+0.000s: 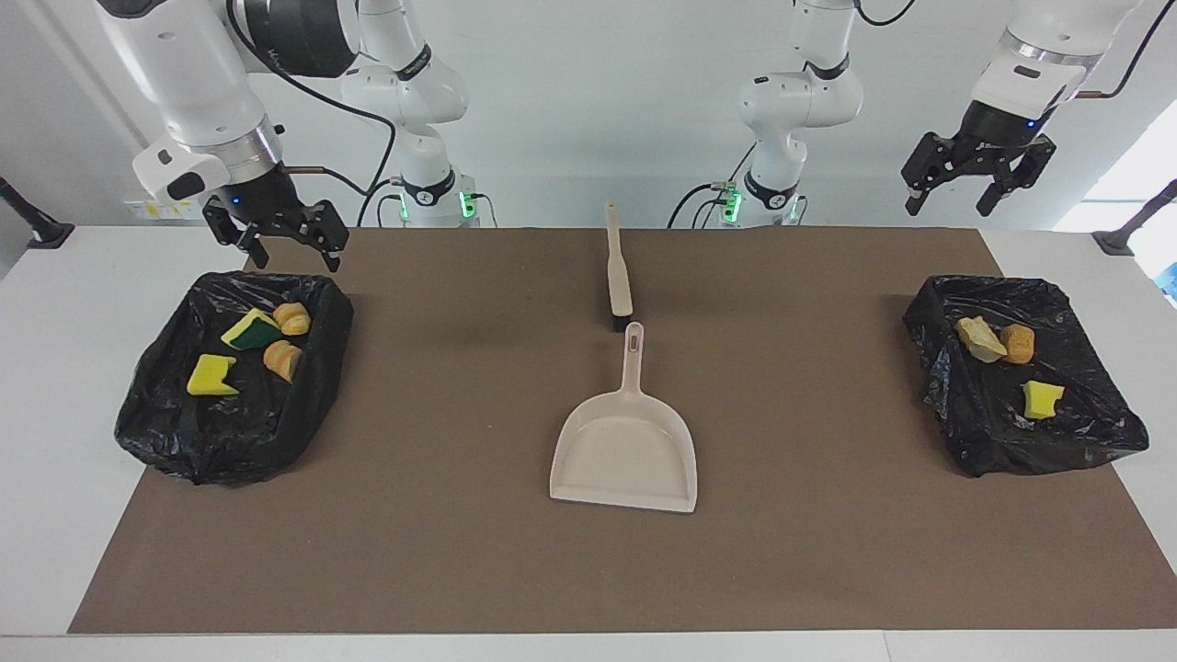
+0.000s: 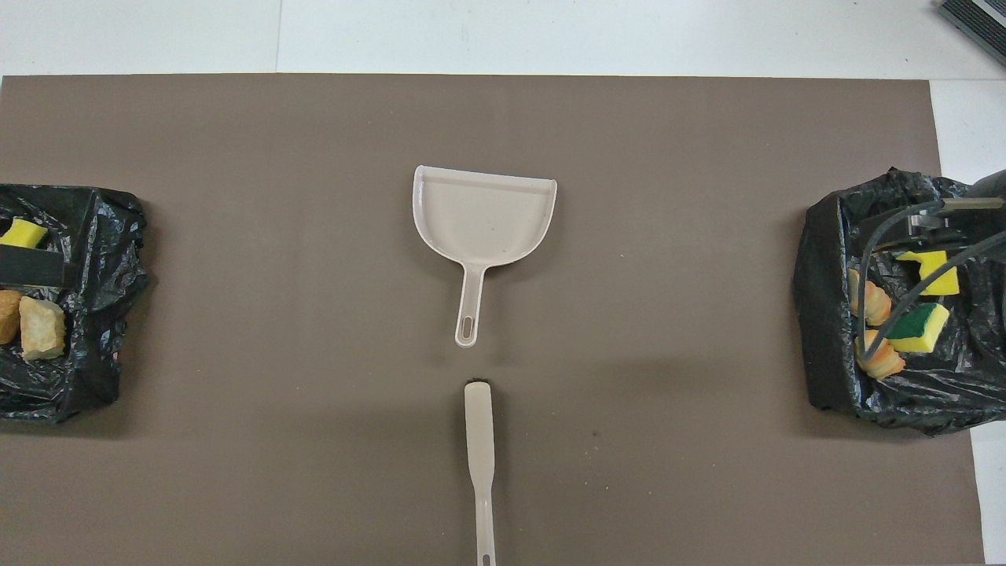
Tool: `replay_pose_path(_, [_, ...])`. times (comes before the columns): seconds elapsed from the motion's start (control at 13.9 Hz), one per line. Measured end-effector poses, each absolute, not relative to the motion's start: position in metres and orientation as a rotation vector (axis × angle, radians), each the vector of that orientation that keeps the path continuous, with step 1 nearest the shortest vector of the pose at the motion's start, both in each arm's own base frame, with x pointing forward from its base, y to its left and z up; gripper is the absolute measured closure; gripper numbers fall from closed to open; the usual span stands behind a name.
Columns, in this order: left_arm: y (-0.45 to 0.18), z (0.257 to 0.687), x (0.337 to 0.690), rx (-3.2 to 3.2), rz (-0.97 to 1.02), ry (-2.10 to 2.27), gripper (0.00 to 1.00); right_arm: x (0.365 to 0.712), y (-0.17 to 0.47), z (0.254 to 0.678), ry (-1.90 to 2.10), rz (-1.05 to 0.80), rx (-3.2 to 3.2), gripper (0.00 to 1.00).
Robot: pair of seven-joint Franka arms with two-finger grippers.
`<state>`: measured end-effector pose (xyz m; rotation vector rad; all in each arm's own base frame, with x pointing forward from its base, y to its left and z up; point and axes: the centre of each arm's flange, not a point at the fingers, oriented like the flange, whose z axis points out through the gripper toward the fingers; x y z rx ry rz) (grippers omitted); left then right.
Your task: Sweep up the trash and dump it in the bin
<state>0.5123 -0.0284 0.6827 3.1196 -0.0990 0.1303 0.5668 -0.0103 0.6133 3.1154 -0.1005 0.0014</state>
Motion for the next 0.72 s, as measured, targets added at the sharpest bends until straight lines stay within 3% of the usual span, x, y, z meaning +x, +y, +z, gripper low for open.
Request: replay_pose_path(0.72, [-0.0268,0.6775,0.5063,3.09,0.11,-0.086,0.0,0.5667,-0.0105,0.6129,-0.101,-0.001,3.115,0.0])
